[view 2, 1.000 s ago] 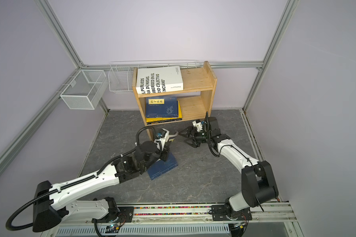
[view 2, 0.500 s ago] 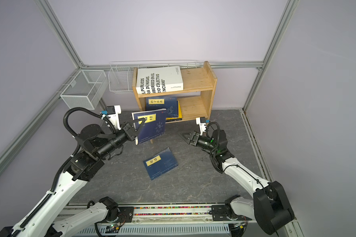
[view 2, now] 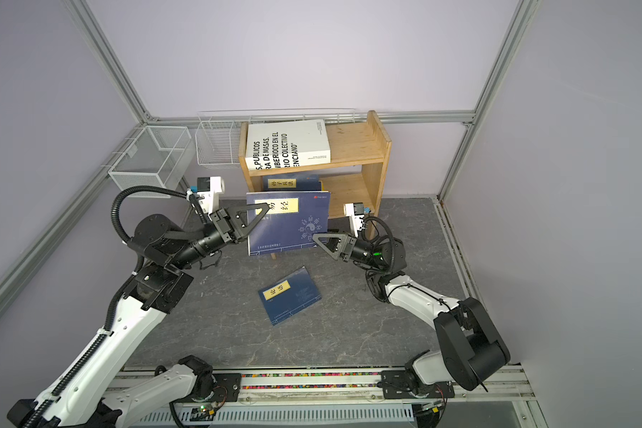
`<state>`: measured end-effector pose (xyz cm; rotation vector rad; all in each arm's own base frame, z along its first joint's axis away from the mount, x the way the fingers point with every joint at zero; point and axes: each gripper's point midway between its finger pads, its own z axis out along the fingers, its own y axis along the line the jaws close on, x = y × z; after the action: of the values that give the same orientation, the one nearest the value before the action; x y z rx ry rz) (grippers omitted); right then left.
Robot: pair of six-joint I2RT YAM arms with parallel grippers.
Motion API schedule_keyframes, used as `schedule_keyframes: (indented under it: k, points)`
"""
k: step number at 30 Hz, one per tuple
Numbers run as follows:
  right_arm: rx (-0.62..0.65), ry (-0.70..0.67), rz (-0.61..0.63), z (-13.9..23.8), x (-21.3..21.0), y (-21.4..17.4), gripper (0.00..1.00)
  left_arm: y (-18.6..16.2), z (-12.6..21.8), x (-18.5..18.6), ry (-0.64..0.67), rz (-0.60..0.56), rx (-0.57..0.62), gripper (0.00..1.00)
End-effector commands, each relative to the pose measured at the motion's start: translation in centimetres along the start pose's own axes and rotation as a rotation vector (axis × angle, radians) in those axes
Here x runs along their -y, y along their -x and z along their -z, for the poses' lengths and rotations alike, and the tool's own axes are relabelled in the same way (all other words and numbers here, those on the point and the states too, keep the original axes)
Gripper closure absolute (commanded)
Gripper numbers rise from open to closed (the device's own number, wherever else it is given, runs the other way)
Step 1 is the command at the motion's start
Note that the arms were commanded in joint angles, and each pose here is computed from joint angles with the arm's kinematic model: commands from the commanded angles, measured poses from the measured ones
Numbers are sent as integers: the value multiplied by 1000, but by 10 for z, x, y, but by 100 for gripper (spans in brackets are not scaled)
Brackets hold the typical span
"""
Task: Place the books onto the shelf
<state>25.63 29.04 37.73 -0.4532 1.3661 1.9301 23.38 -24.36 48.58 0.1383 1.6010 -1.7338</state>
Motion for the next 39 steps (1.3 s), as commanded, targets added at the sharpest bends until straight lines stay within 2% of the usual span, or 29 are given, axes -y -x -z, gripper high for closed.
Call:
schedule_keyframes:
  k: [1,5,9,13,20,22,25,28,32,36,37,38,39]
  points:
    - [-5,112,68,-3,-42,8,23,7,3,26,-112,9,4,100]
    - [-4,119,52,-4,-46,7,52,10,1,24,-123,19,13,100]
    - [-15,127,34,-6,-48,2,61,16,0,23,-140,21,29,100]
    - [5,120,32,-5,-47,2,76,22,2,26,-153,12,45,100]
    - [46,117,51,-5,-48,10,86,20,1,17,-139,31,39,100]
    - [52,118,62,-5,-50,11,84,19,0,13,-134,44,30,100]
    - [71,115,68,-4,-51,14,76,18,-1,10,-130,52,22,100]
    - [91,112,75,-2,-52,16,75,18,-2,6,-118,52,18,100]
    - [108,110,68,-2,-53,19,89,17,-2,2,-104,44,11,100]
    - [124,89,26,-2,-43,20,93,16,0,-6,-41,5,19,100]
    - [128,79,9,-1,-38,20,93,17,1,-10,-12,-15,28,99]
    - [131,73,-2,-1,-35,19,93,17,3,-13,17,-25,35,90]
    - [137,63,-15,0,-30,18,93,19,6,-16,56,-67,49,74]
